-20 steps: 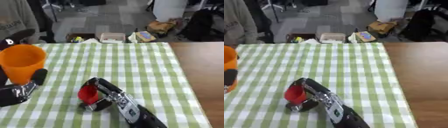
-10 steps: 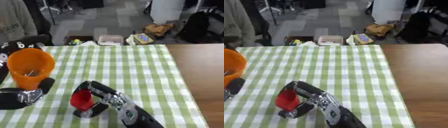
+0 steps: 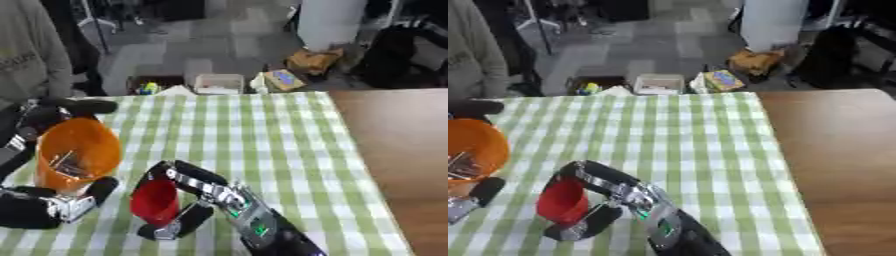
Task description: Pour the contents of one cup into another cup.
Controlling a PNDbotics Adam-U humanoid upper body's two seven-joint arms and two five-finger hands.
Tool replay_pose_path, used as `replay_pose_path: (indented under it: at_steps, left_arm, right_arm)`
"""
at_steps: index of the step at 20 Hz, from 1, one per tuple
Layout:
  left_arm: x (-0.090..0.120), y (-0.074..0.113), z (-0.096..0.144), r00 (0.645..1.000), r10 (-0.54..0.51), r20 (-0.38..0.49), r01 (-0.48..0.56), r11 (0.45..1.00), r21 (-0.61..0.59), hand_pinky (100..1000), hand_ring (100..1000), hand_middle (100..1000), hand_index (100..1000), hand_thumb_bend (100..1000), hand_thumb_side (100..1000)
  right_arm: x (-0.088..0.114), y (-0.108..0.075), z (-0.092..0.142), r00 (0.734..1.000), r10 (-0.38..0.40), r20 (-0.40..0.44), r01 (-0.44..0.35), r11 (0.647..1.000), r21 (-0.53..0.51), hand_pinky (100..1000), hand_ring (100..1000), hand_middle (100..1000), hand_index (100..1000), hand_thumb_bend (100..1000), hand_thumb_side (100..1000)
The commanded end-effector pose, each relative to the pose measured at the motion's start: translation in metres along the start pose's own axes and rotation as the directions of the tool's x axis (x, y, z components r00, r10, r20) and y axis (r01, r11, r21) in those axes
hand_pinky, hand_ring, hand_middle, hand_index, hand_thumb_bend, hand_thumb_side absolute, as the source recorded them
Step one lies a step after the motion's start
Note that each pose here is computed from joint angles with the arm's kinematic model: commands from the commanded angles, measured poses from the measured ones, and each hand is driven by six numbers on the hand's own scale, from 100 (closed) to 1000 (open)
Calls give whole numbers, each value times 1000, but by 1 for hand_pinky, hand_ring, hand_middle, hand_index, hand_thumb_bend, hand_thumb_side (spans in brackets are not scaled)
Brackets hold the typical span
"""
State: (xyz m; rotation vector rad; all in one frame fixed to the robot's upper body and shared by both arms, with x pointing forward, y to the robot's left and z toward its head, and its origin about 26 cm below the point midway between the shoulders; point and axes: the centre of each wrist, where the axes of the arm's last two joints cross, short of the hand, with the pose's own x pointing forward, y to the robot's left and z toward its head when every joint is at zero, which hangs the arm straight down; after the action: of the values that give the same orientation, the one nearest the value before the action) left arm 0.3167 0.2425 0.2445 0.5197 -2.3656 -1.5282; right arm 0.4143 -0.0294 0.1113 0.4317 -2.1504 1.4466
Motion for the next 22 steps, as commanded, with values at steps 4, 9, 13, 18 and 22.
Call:
replay_pose_path:
  at_steps: [4, 9, 13, 18, 22]
  left_arm:
    - [-17, 1, -1, 992, -121, 28, 123, 988, -93, 100, 195, 421, 886, 109, 100]
    - [-27, -3, -5, 990, -139, 35, 143, 980, -137, 100, 191, 417, 885, 113, 100]
    - [-32, -6, -11, 988, -149, 46, 154, 975, -159, 100, 187, 413, 883, 122, 100]
    - [-35, -7, -18, 982, -172, 72, 183, 967, -180, 100, 183, 406, 879, 145, 100]
    - [-35, -6, -21, 975, -195, 105, 213, 954, -209, 100, 182, 402, 877, 171, 100]
  right_arm:
    - [10, -6, -8, 999, -1, 47, 1, 1000, 9, 336, 208, 283, 675, 100, 100]
    - [12, -3, -9, 998, -16, 56, 15, 1000, 19, 336, 208, 283, 674, 100, 100]
    - [15, -1, -11, 997, -27, 69, 25, 999, 27, 336, 209, 284, 674, 100, 100]
    - [18, 2, -14, 996, -41, 83, 39, 999, 36, 336, 210, 285, 674, 100, 100]
    - [17, 4, -14, 996, -47, 81, 44, 998, 39, 336, 210, 284, 674, 100, 100]
